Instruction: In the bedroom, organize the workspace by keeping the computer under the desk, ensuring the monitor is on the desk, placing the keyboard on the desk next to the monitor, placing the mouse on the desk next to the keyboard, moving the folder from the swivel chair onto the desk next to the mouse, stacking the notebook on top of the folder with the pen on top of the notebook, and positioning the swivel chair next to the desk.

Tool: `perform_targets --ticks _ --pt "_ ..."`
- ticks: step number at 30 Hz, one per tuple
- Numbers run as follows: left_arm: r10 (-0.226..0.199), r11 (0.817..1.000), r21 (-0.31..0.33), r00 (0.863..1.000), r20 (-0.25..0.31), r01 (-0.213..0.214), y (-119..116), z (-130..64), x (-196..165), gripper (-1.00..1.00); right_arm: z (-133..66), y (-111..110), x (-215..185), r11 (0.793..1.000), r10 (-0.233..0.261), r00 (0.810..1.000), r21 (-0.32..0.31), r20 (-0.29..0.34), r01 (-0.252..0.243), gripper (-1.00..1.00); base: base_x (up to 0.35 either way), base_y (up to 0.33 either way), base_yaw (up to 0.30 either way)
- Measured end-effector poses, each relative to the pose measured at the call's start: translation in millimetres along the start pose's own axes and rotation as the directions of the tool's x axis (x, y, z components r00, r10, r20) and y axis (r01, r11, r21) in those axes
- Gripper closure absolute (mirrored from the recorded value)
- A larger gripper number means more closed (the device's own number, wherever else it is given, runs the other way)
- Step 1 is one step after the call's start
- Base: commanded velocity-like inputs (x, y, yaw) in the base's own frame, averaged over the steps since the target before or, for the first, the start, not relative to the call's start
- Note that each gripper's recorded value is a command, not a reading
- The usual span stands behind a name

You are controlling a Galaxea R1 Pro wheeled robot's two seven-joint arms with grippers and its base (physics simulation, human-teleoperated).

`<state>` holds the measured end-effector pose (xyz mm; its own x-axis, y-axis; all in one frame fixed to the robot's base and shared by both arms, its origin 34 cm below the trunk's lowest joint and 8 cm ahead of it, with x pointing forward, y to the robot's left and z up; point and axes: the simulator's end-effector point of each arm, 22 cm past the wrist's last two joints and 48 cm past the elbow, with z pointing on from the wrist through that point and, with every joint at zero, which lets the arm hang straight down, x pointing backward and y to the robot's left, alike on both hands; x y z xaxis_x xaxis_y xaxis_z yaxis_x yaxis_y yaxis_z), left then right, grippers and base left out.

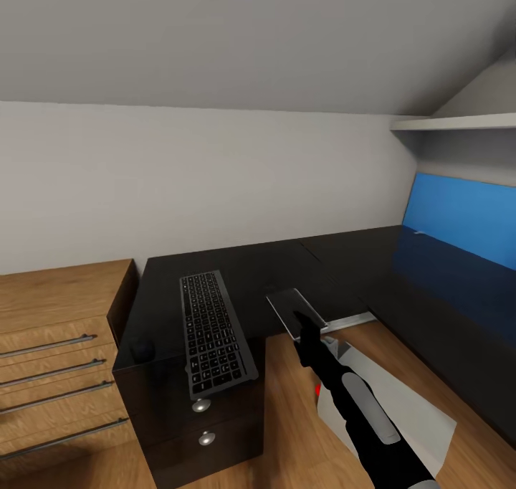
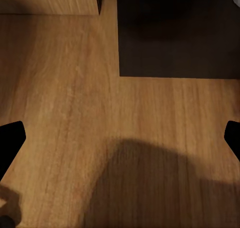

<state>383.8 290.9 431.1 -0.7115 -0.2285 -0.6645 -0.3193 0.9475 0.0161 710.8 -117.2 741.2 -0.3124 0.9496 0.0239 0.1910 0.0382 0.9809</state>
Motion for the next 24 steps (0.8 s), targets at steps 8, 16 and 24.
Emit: perform_targets --ticks 8,16,24 --pt "-0.009 1.0 0.004 1.0 0.024 0.009 -1.3 -0.2 -4.8 -1.0 0.2 -0.2 -0.9 1.0 0.001 1.0 0.0 0.002 -0.001 -1.0 -0.159 -0.087 0.0" --pt "-0.01 1.0 0.004 1.0 0.028 0.01 -1.5 -0.2 -5.8 -1.0 0.2 -0.9 -1.4 1.0 0.001 1.0 0.002 0.003 -0.001 -1.0 -0.255 -0.188 0.0" --pt "-0.011 1.0 0.006 1.0 0.028 0.01 -2.4 -0.4 -5.5 -1.0 0.2 -0.6 -1.9 1.0 0.001 1.0 0.0 0.005 -0.001 -1.0 -0.229 -0.207 0.0"
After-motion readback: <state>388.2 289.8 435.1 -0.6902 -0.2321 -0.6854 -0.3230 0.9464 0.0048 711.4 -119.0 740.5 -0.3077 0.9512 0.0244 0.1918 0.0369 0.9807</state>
